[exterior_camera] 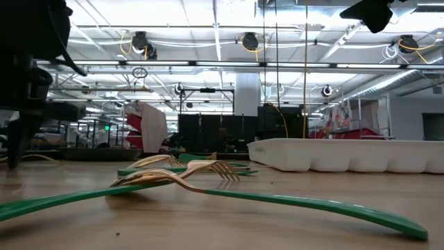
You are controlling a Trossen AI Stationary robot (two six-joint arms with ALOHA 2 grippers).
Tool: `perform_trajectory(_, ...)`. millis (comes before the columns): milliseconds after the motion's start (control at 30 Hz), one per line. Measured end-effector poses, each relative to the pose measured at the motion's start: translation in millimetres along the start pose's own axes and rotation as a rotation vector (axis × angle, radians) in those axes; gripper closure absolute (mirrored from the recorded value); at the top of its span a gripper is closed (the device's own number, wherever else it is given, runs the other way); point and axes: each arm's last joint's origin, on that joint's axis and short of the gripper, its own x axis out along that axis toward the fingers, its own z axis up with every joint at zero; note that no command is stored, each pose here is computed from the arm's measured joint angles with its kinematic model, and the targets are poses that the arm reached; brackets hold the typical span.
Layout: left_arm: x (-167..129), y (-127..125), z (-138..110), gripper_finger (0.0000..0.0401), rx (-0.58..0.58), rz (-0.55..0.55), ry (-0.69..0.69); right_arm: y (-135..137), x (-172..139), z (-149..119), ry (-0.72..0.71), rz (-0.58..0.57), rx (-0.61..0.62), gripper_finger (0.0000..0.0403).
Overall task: Sort silverware
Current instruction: Put the green knife on the silverware organizer
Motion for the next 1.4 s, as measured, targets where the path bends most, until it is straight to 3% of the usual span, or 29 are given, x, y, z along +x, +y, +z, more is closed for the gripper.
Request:
perform_trajectory(333,9,-2,-4,0.0242,0.008,0.027,-0.041,0,0,0,0.000,0.000,0.003,0.0156)
perform_trajectory(600,9,-4,-5,0.0368,0.041,0.004,-0.040,0,0,0,0.000,0.000,0.003,0.0156)
perform_trajectory(1033,1,-8,-8,0.0370,0.085,-0.023,-0.038,-1,0,-2,0.018,-0.007,-0.006,0.0156)
perform_trajectory(1400,-37,-21,-17,0.0370,0.100,-0.151,0.004,-2,0,-5,0.050,-0.020,-0.017,0.0156)
